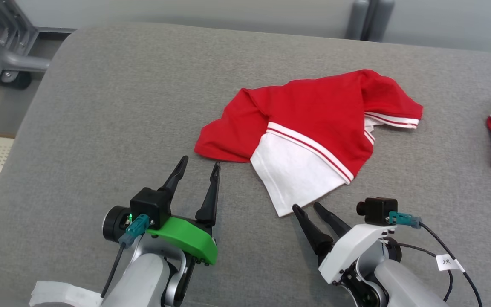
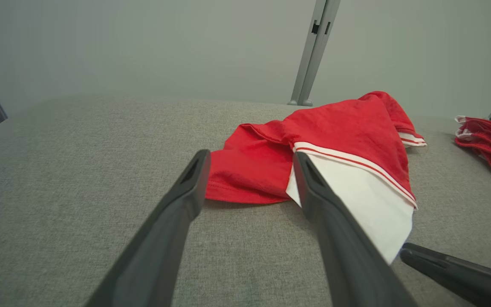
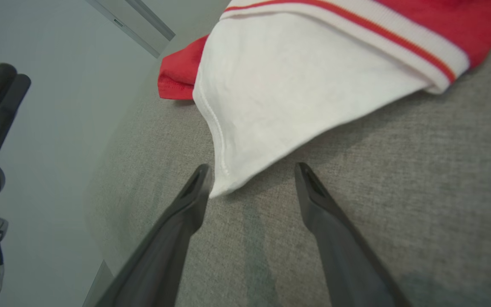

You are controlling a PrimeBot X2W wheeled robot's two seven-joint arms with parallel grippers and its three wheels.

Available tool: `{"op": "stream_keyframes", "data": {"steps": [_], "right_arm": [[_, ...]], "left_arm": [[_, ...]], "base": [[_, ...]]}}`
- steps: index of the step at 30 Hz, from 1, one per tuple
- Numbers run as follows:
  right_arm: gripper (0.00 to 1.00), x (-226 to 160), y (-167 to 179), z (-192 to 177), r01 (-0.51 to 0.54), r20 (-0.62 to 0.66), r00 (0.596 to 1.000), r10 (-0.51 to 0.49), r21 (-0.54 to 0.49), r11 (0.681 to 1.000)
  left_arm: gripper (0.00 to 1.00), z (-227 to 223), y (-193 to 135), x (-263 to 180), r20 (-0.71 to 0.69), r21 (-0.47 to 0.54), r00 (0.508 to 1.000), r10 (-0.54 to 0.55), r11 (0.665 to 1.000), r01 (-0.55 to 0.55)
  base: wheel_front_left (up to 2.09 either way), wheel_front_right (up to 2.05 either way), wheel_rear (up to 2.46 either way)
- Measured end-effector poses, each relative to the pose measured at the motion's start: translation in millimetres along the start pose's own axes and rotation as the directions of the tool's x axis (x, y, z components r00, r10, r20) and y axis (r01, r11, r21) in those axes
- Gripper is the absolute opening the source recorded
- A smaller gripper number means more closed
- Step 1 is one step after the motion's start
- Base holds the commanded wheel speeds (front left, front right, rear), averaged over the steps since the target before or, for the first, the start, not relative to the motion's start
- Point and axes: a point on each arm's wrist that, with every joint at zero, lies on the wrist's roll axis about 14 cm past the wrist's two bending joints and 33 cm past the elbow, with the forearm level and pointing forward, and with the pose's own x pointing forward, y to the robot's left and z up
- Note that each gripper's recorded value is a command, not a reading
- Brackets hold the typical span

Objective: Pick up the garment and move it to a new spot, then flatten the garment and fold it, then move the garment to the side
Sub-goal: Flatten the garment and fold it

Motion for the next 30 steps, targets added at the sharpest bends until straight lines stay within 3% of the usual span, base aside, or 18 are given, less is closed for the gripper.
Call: {"op": "stream_keyframes", "data": {"steps": [10, 11, 12, 13, 14, 15, 18, 24, 26, 27, 30], "right_arm": [[1.00, 18.5, 30.6, -17.5, -0.107, -0.076, 0.992, 0.105, -0.021, 0.994], [0.80, 20.0, 34.7, -19.7, -0.120, -0.085, 0.989, 0.118, -0.029, 0.992], [0.46, 21.3, 38.2, -21.4, -0.133, -0.091, 0.987, 0.129, -0.039, 0.990], [0.32, 22.6, 40.9, -22.2, -0.143, -0.093, 0.986, 0.138, -0.048, 0.989], [0.10, 24.0, 42.9, -22.1, -0.149, -0.091, 0.985, 0.144, -0.052, 0.987], [0.07, 25.2, 43.5, -21.3, -0.151, -0.087, 0.985, 0.146, -0.057, 0.987], [0.14, 28.0, 40.9, -17.6, -0.143, -0.075, 0.988, 0.138, -0.062, 0.988], [0.49, 25.4, 31.0, -15.8, -0.109, -0.067, 0.992, 0.104, -0.068, 0.992], [0.72, 24.3, 27.5, -14.9, -0.096, -0.062, 0.994, 0.092, -0.064, 0.993], [0.99, 24.0, 25.0, -13.1, -0.084, -0.051, 0.995, 0.081, -0.060, 0.995], [1.00, 23.6, 18.9, -10.6, -0.061, -0.041, 0.997, 0.059, -0.041, 0.997]], "left_arm": [[1.00, 20.8, 25.6, -18.9, 0.059, 0.025, 0.995, 0.085, 0.996, -0.086], [1.00, 21.9, 28.4, -21.7, 0.063, 0.024, 0.993, 0.096, 0.995, -0.098], [1.00, 22.3, 30.8, -24.6, 0.064, 0.023, 0.992, 0.106, 0.994, -0.107], [1.00, 22.0, 33.2, -27.4, 0.064, 0.021, 0.991, 0.116, 0.993, -0.118], [1.00, 22.1, 35.4, -29.7, 0.065, 0.020, 0.990, 0.125, 0.992, -0.127], [1.00, 22.6, 37.2, -31.7, 0.066, 0.020, 0.989, 0.132, 0.991, -0.134], [1.00, 24.0, 43.7, -36.9, 0.071, 0.022, 0.986, 0.154, 0.988, -0.155], [1.00, 26.6, 46.6, -39.5, 0.081, 0.016, 0.983, 0.166, 0.986, -0.168], [1.00, 26.9, 44.4, -38.5, 0.082, 0.015, 0.984, 0.159, 0.987, -0.160], [1.00, 26.9, 43.2, -38.2, 0.082, 0.015, 0.984, 0.155, 0.988, -0.157], [1.00, 27.5, 41.9, -37.7, 0.085, 0.014, 0.985, 0.151, 0.988, -0.153]], "base": [[0.00, 0.00, 0.00], [0.00, 0.00, 0.00], [0.00, 0.00, 0.00], [0.00, 0.00, 0.00], [0.00, 0.00, 0.00], [0.00, 0.00, 0.00], [0.00, 0.00, 0.00], [0.00, 0.00, 0.00], [0.00, 0.00, 0.00], [0.00, 0.00, 0.00], [0.00, 0.00, 0.00]]}}
